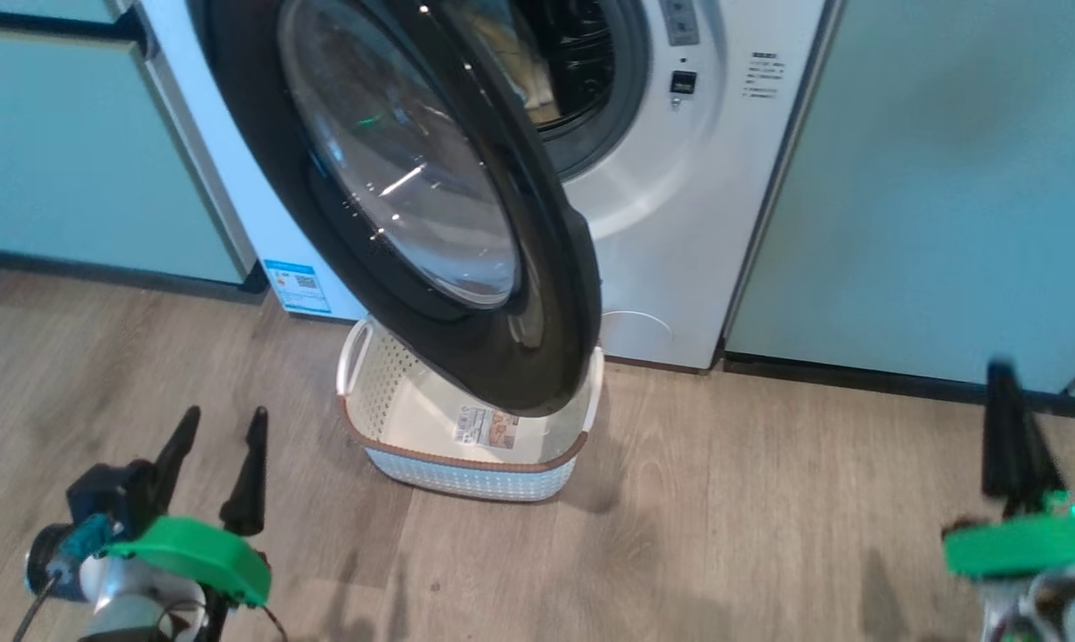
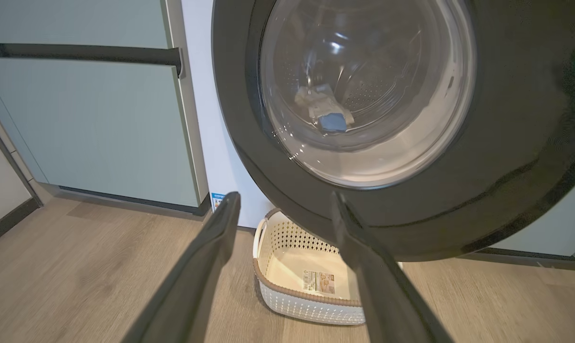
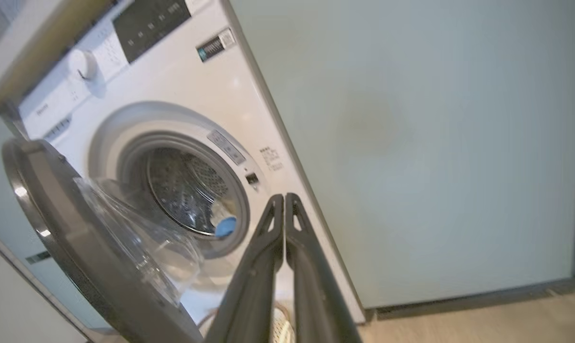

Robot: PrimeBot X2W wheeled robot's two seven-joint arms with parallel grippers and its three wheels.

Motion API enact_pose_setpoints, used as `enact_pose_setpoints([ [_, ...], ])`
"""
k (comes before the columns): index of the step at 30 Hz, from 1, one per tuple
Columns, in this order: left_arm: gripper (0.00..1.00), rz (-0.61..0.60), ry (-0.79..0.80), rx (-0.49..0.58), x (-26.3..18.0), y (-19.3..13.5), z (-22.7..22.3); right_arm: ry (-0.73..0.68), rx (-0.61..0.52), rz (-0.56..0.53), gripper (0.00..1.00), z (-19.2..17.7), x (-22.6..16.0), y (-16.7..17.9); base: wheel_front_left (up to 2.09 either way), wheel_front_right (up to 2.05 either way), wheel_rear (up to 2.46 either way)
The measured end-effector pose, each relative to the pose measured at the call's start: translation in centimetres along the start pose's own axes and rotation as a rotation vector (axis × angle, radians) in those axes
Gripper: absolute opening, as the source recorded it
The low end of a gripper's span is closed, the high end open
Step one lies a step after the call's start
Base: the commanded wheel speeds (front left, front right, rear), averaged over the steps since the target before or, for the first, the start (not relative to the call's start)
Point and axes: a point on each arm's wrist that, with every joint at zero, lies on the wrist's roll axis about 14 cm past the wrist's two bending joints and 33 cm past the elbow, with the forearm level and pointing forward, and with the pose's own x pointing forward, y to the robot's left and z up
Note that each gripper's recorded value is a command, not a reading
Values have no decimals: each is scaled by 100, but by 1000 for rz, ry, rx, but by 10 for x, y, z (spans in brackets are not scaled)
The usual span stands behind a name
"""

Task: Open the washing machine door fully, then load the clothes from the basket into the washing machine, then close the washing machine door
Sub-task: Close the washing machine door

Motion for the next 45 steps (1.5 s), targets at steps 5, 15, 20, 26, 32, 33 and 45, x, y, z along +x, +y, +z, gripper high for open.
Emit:
enact_pose_setpoints([
  [5,100,-2,2,3,-7,-2,-1,-130,27,160,0,39,35,51,0,0,0],
  [15,100,29,-1,8,-25,4,0,-241,76,594,0,74,46,191,0,0,0],
  [20,100,62,-5,6,-34,13,1,-209,124,770,0,67,32,245,0,0,0],
  [26,100,93,-5,1,-43,21,1,-120,119,943,0,39,10,295,0,0,0],
  [32,100,109,3,1,-49,24,-1,-4,105,1049,0,2,-13,321,0,0,0],
  [33,100,111,3,0,-50,25,-1,21,103,1066,0,-5,-18,326,0,0,0],
  [45,100,141,-6,1,-56,30,2,316,21,1113,0,-99,-49,325,0,0,0],
])
